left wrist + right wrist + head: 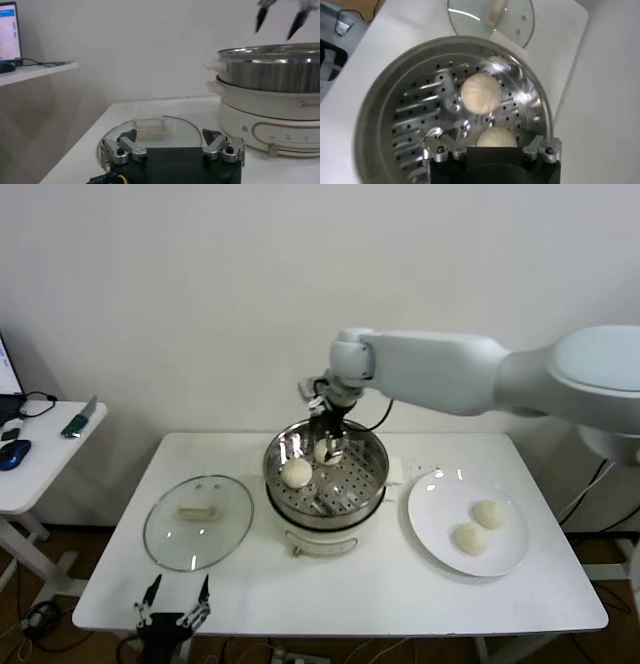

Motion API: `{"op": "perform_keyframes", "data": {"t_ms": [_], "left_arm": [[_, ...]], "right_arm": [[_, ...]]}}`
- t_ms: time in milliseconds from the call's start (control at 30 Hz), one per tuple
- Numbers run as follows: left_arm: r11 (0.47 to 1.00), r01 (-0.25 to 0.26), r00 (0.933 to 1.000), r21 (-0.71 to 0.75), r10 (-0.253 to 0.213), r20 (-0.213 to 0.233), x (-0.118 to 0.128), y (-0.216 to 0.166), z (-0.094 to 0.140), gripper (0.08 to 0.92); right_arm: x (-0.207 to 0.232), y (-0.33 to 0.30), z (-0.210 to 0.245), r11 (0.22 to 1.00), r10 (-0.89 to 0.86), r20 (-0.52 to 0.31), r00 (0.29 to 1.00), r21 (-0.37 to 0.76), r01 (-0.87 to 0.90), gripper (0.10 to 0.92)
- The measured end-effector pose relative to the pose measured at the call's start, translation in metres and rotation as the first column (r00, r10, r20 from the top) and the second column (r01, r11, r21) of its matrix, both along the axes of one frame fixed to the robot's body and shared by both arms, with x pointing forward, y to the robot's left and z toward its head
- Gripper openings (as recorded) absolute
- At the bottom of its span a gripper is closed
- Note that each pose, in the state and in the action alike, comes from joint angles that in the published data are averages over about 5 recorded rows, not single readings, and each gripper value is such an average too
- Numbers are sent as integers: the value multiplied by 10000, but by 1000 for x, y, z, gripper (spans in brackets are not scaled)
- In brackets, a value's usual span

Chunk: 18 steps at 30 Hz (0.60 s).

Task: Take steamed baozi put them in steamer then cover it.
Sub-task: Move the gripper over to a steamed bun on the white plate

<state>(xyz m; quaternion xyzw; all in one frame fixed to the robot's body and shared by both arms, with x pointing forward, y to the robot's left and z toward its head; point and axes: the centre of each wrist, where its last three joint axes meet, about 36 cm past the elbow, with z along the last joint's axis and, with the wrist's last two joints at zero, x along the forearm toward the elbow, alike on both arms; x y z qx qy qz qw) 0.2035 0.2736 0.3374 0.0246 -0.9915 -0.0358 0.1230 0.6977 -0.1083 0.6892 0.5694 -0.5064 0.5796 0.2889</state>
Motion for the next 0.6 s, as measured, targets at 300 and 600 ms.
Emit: {"op": "perform_keyframes", "data": {"t_ms": [300, 600], "left_arm": [[9999, -100, 9999, 49, 100, 51, 4, 5, 1, 823], [9999, -146, 9999, 90, 146, 40, 4, 7, 2, 823]], "right_arm": [[-19, -122, -2, 9941, -1085, -492, 9929, -49, 1084, 823], [-46, -223, -45, 9741, -2235, -790, 9715, -525, 2198, 823]]}}
